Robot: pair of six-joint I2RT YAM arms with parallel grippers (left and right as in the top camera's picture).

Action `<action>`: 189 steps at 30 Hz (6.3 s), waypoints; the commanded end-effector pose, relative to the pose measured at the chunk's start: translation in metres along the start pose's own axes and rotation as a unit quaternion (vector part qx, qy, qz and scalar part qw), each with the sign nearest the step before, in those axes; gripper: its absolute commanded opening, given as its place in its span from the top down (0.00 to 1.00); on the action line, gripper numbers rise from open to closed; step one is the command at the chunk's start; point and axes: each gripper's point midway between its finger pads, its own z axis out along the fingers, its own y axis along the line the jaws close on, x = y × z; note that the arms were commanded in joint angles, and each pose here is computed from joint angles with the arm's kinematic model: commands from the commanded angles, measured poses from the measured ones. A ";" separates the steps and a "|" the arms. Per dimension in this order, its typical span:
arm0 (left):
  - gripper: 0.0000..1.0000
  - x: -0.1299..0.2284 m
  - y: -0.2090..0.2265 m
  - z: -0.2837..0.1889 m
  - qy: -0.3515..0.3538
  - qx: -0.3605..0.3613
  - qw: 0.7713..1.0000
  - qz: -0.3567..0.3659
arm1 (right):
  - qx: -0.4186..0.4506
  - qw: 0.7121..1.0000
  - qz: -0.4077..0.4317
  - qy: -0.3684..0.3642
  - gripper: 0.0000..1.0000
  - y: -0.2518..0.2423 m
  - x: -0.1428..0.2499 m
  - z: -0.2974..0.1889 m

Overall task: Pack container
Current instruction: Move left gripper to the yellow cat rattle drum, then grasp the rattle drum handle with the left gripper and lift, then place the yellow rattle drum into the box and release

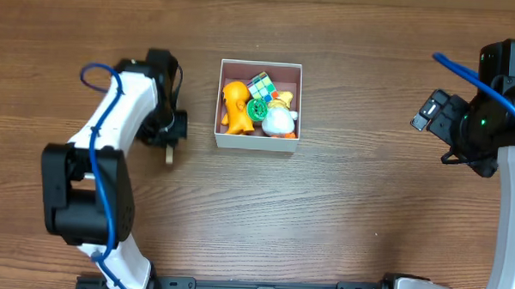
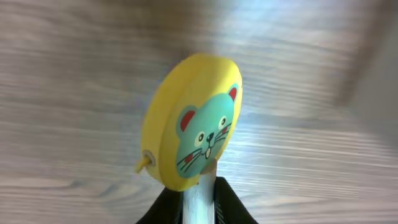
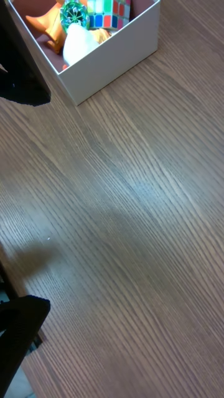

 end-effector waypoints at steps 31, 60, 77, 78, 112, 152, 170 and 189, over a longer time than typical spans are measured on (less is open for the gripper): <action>0.35 -0.023 -0.047 -0.003 -0.050 0.062 0.984 -0.158 | 0.001 1.000 0.000 0.002 0.00 0.000 0.000 0.001; 0.59 -0.037 -0.047 0.071 -0.006 0.025 0.970 -0.242 | 0.000 1.000 0.000 0.000 0.00 0.000 -0.001 0.001; 0.82 -0.048 -0.041 0.029 -0.007 0.021 0.988 -0.150 | 0.002 1.000 0.000 0.003 0.00 -0.001 0.000 0.001; 0.83 -0.051 -0.041 0.014 -0.018 0.023 0.990 -0.138 | 0.002 1.000 0.000 0.003 0.00 -0.001 0.000 0.001; 0.54 -0.029 -0.039 0.065 -0.008 -0.001 0.998 -0.069 | -0.001 1.000 0.000 -0.002 0.00 0.001 -0.002 0.001; 0.96 -0.034 -0.041 0.008 -0.061 0.015 0.998 -0.031 | -0.003 1.000 0.001 -0.005 0.00 0.001 -0.003 0.001; 0.95 -0.045 -0.171 -0.089 -0.225 0.117 0.959 0.127 | -0.003 1.000 0.001 -0.006 0.00 0.002 -0.004 0.001; 0.00 0.021 -0.054 -0.267 -0.343 0.045 0.938 0.006 | -0.157 0.977 -0.120 -0.078 0.00 0.036 0.008 -0.053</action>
